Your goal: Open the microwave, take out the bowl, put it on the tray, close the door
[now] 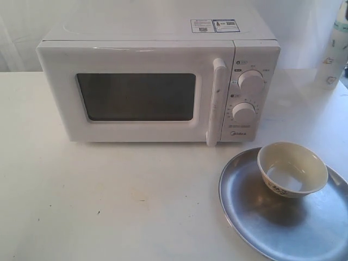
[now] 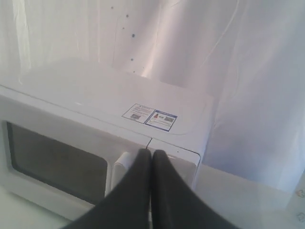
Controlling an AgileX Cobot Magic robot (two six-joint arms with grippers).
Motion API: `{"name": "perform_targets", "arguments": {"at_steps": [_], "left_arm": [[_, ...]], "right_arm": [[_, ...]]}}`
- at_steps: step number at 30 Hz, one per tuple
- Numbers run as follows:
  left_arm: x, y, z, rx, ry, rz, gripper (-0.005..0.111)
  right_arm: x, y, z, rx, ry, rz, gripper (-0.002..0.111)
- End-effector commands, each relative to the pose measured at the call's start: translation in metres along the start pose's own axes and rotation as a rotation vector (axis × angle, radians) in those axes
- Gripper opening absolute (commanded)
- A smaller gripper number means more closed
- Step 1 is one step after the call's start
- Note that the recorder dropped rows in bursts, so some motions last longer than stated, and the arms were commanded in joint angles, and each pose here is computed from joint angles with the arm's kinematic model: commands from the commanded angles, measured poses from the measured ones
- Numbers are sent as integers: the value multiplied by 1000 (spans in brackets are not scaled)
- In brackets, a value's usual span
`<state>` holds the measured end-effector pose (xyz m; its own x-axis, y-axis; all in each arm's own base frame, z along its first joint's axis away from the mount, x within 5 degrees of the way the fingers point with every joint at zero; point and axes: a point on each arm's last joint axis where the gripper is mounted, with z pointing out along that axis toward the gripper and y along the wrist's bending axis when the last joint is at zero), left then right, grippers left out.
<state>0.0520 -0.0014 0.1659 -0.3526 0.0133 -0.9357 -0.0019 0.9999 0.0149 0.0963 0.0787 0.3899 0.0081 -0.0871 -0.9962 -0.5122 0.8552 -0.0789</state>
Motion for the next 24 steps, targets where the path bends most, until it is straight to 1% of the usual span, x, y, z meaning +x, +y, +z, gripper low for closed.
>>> {"name": "perform_targets", "arguments": {"at_steps": [1, 5, 13, 16, 19, 22, 24], "left_arm": [[-1, -1, 0, 7, -2, -4, 0], [-1, -1, 0, 7, -2, -4, 0], [-1, -1, 0, 7, -2, -4, 0], [-1, -1, 0, 7, -2, -4, 0], [-1, -1, 0, 7, -2, -4, 0], [-1, -1, 0, 7, -2, -4, 0], [-1, -1, 0, 7, -2, -4, 0]], "right_arm": [[11, -16, -19, 45, -72, 146, 0], [22, -23, -25, 84, -125, 226, 0], [47, -19, -31, 34, -218, 241, 0], [57, -23, -43, 108, -266, 286, 0], [58, -24, -58, 182, -334, 282, 0], [67, -21, -67, 197, -363, 273, 0], [78, -20, -67, 200, -347, 282, 0]]}}
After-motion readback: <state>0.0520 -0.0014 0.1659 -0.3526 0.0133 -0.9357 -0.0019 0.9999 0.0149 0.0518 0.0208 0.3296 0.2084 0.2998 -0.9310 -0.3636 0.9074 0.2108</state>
